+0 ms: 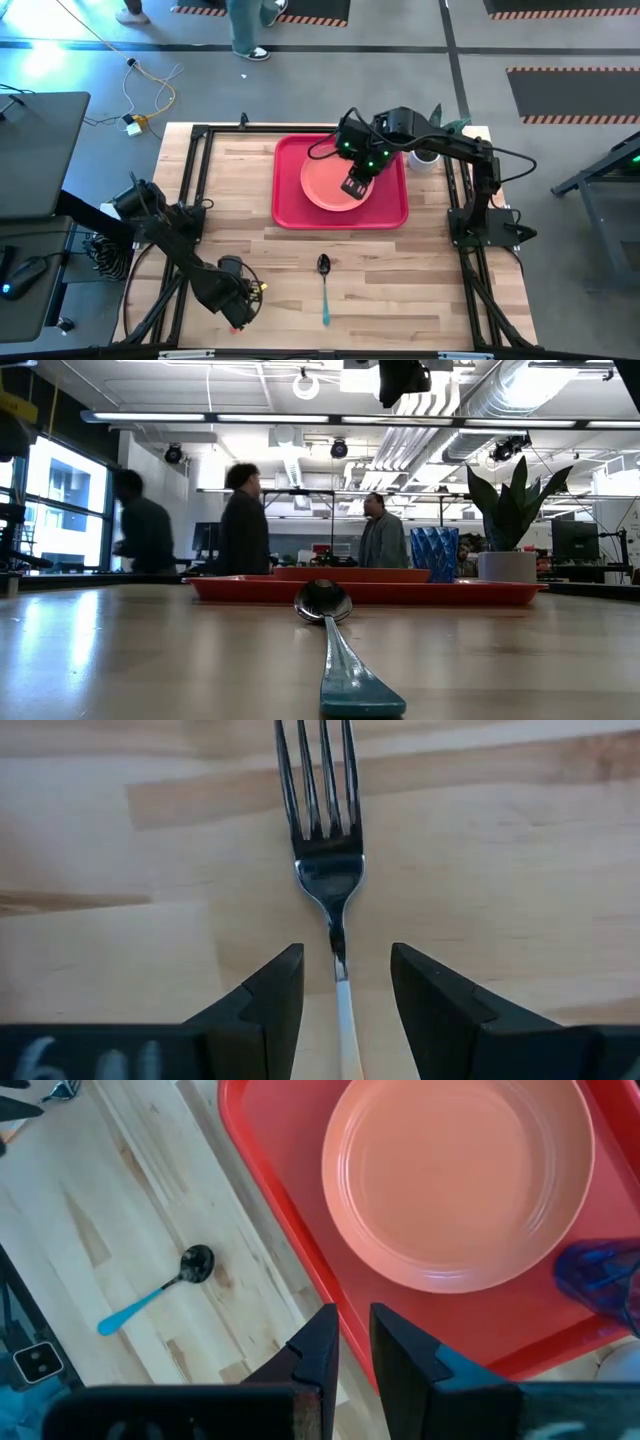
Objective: Pick and place plate/cup/fork/spoon on tray
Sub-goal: Put the orange fork to the left side of the orange plate on the tray
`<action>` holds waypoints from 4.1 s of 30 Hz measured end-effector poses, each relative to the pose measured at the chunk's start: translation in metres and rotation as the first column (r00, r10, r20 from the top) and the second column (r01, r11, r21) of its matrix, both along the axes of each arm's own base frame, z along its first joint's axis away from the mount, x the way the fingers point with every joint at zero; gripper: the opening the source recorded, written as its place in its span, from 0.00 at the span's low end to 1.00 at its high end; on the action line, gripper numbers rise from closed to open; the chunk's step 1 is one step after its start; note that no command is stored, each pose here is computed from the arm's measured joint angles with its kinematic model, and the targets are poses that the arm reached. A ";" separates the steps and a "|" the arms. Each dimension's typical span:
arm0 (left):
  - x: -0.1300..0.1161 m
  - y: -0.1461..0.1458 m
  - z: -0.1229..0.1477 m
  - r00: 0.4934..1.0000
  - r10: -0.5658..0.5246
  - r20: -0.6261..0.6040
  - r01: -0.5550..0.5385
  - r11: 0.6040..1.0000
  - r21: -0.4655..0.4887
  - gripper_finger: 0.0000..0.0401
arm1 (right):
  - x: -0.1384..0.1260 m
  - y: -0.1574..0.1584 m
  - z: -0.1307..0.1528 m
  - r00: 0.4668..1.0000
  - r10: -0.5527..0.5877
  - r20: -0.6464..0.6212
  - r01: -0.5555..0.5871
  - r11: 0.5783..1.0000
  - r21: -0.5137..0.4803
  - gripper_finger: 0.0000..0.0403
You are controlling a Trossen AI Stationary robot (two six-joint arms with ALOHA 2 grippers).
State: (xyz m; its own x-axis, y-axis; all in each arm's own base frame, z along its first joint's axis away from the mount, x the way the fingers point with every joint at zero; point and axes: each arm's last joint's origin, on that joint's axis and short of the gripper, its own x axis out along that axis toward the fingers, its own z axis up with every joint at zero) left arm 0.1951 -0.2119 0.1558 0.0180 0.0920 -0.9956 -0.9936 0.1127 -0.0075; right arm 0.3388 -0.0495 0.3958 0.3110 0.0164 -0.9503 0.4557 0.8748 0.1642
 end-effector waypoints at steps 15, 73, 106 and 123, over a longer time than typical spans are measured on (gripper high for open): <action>0.002 -0.004 -0.014 0.997 0.007 -0.073 -0.009 1.000 -0.025 0.35 | 0.001 0.005 0.000 1.000 0.012 -0.001 -0.012 1.000 -0.006 0.13; 0.032 0.122 0.099 0.910 -0.169 0.379 0.039 0.944 0.328 0.01 | 0.000 -0.011 0.000 1.000 -0.019 0.007 0.019 0.999 -0.044 0.13; 0.054 0.309 0.113 0.918 -0.160 0.362 -0.004 0.910 0.414 0.03 | -0.017 -0.072 0.000 0.994 -0.113 0.002 0.112 0.991 -0.073 0.13; 0.082 0.353 0.056 0.935 -0.134 0.329 0.040 0.960 0.277 0.03 | -0.024 -0.088 0.000 0.984 -0.178 0.000 0.178 0.981 -0.083 0.13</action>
State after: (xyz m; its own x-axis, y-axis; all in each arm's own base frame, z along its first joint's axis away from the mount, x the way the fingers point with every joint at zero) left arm 0.2774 0.1411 0.2121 0.3721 0.3301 -0.8675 -0.9215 0.2432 -0.3027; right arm 0.3149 -0.1375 0.3960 0.2949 -0.1165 -0.9484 0.6062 0.7901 0.0914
